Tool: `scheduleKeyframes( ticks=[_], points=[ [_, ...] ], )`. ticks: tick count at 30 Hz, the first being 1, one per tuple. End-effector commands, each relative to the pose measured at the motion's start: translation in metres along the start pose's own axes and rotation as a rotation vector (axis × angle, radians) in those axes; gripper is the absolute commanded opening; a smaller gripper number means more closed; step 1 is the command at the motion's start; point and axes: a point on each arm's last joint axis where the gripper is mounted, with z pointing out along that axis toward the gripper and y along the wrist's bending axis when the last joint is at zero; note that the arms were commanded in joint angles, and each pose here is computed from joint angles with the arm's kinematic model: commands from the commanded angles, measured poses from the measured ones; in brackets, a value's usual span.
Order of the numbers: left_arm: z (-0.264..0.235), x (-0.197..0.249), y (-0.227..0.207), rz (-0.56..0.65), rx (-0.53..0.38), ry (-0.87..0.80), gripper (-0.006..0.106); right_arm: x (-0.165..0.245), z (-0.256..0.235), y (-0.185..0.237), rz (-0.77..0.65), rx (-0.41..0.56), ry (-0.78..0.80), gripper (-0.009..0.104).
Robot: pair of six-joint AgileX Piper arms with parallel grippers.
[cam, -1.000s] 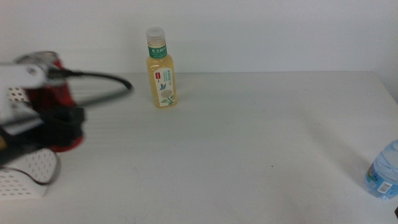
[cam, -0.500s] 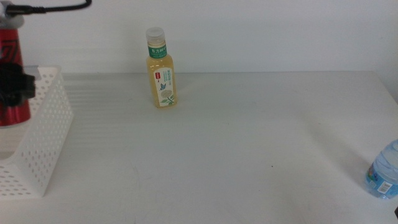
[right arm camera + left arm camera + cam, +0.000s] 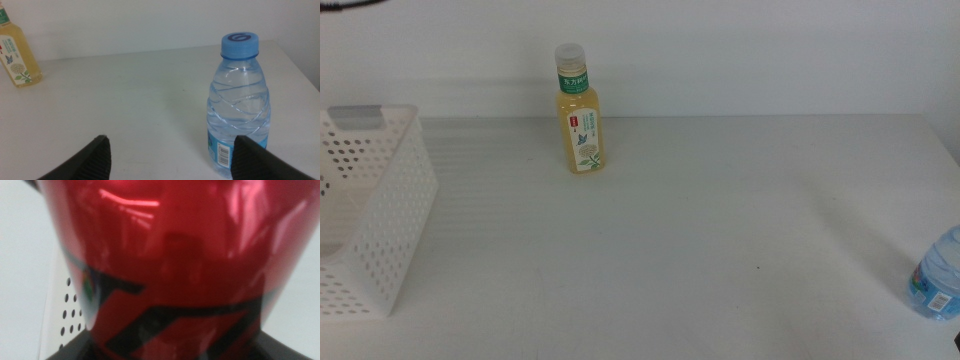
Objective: Use arms to grab the bottles and put them into the dustbin to the left of the table.
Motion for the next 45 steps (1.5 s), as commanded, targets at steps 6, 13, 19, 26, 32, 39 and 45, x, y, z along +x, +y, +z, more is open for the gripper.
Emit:
scheduleKeyframes(
  ticks=[6,13,19,26,32,39,45],
  points=[
    [0.030,-0.020,0.013,0.035,0.000,0.013,0.000,-0.011,-0.003,0.001,-0.018,-0.008,-0.112,0.063],
    [0.075,-0.015,0.015,0.044,0.013,0.125,0.000,-0.011,-0.003,0.001,-0.018,-0.008,-0.112,0.063],
    [0.103,-0.010,0.019,0.069,-0.007,0.187,0.000,-0.011,-0.003,0.001,-0.018,-0.008,-0.112,0.063],
    [0.123,-0.003,0.019,0.068,-0.004,0.249,0.000,-0.011,-0.003,0.001,-0.018,-0.008,-0.112,0.063],
    [0.133,-0.001,0.021,0.043,-0.026,0.269,0.000,-0.011,-0.003,0.001,-0.018,-0.008,-0.112,0.063],
    [0.145,0.004,0.020,0.031,-0.004,0.314,0.014,-0.011,-0.003,0.001,-0.018,-0.008,-0.112,0.063],
    [0.141,0.003,0.018,0.019,0.008,0.304,0.051,-0.011,-0.003,0.001,-0.018,-0.008,-0.112,0.063]
  ],
)
